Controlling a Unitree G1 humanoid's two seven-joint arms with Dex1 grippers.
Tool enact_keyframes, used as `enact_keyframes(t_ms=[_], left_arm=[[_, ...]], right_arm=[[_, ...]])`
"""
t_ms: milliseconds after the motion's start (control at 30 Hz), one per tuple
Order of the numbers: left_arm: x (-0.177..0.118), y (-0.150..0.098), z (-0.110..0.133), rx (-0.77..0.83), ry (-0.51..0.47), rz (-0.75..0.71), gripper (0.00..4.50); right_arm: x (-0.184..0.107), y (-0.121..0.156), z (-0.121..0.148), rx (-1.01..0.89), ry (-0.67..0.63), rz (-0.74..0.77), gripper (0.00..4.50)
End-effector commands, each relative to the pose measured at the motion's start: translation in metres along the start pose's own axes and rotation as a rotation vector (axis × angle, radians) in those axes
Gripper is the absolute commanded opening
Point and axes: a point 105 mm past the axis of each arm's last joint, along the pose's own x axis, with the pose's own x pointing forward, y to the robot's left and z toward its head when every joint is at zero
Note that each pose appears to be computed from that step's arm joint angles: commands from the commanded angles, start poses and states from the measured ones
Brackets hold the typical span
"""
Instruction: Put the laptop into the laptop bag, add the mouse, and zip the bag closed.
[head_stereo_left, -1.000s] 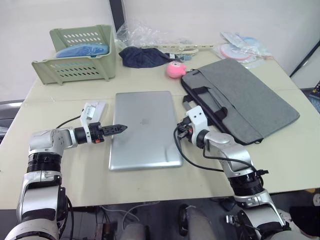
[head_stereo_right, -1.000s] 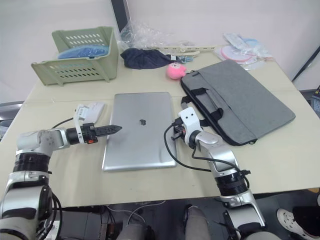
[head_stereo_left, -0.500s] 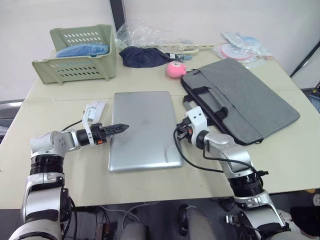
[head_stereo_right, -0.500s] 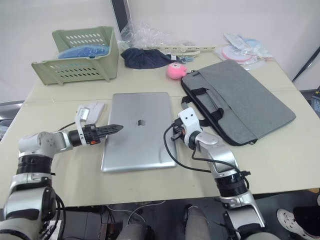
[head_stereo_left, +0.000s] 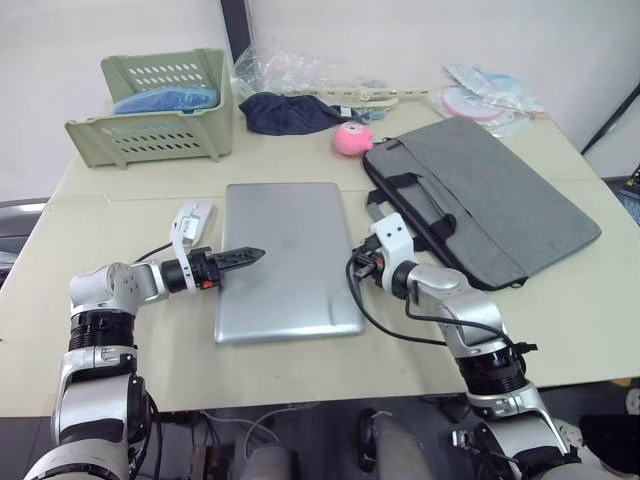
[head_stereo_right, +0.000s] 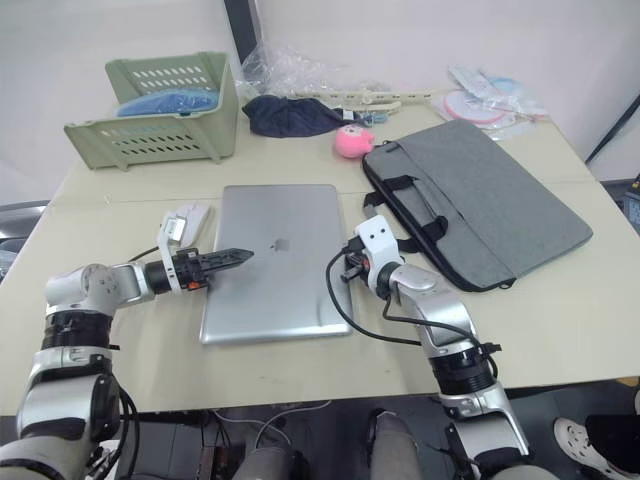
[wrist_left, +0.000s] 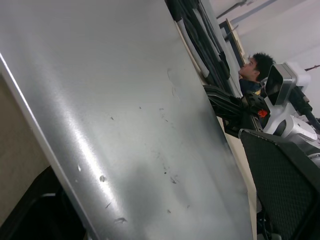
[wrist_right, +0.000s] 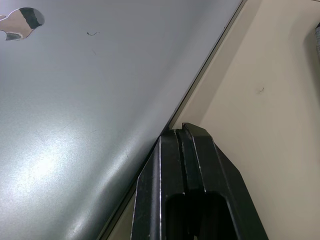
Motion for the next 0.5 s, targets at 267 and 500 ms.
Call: enact_keyframes(t_ms=[267, 500], left_arm=[[0.0199, -0.0071, -0.0209, -0.092, 0.055, -0.073, 2.87], [0.0217, -0.0105, -0.0258, -0.096, 0.068, -0.089, 0.66]], right_arm=[[-0.0012, 0.0308, 0.0204, -0.038, -0.082, 0.122, 0.00], [-0.0020, 0.0327, 0.0190, -0.034, -0.081, 0.127, 0.00]])
